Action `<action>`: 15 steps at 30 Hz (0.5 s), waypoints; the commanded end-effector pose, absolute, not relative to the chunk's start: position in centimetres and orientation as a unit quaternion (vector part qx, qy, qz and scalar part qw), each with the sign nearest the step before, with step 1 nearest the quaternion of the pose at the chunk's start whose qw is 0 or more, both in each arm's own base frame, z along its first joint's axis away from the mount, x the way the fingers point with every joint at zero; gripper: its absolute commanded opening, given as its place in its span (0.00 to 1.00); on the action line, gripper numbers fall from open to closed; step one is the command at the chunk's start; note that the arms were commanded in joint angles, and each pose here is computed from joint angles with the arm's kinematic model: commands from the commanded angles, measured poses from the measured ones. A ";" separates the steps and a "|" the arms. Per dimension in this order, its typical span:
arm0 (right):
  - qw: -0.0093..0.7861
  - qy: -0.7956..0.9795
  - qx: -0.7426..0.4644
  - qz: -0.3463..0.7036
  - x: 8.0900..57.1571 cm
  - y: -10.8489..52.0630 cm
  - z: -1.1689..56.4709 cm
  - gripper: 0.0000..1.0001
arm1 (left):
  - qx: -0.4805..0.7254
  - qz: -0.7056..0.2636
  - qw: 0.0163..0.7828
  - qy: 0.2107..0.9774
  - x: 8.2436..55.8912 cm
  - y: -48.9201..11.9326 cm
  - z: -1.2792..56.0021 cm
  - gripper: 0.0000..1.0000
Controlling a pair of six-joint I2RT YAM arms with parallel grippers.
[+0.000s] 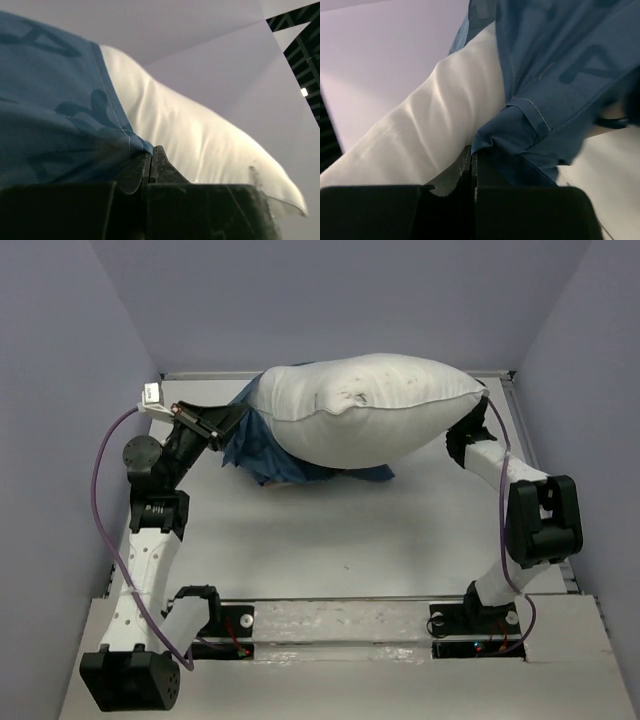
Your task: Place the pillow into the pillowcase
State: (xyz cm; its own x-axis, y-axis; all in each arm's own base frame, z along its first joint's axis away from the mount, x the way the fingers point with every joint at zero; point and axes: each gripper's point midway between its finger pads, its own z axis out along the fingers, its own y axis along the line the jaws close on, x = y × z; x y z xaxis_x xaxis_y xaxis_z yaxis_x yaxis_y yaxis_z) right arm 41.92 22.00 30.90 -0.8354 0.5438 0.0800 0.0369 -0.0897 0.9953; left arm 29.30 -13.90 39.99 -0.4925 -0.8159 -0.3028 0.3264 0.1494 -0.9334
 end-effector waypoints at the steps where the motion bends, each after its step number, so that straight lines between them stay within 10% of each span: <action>1: 0.387 0.666 0.064 0.635 35.6 20.6 43.2 0.00 | -0.053 -0.675 0.542 0.498 20.7 -14.2 51.6 0.00; 12: 0.360 0.674 0.079 0.640 44.7 19.6 48.4 0.00 | -0.110 -0.705 0.504 0.486 22.7 -14.6 49.8 0.00; 15: 0.453 0.622 0.030 0.638 42.0 18.5 57.0 0.00 | -0.029 -0.705 0.545 0.453 20.5 -14.9 58.4 0.00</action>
State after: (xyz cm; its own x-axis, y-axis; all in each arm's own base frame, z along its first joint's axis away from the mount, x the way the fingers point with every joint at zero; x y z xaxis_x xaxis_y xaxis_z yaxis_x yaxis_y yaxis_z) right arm 43.63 19.86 51.75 -0.6763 0.5943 -0.4353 -0.4527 0.1308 0.8820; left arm 23.05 -14.73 49.15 -0.4736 -0.8056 -0.3560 0.5743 0.0240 -0.8183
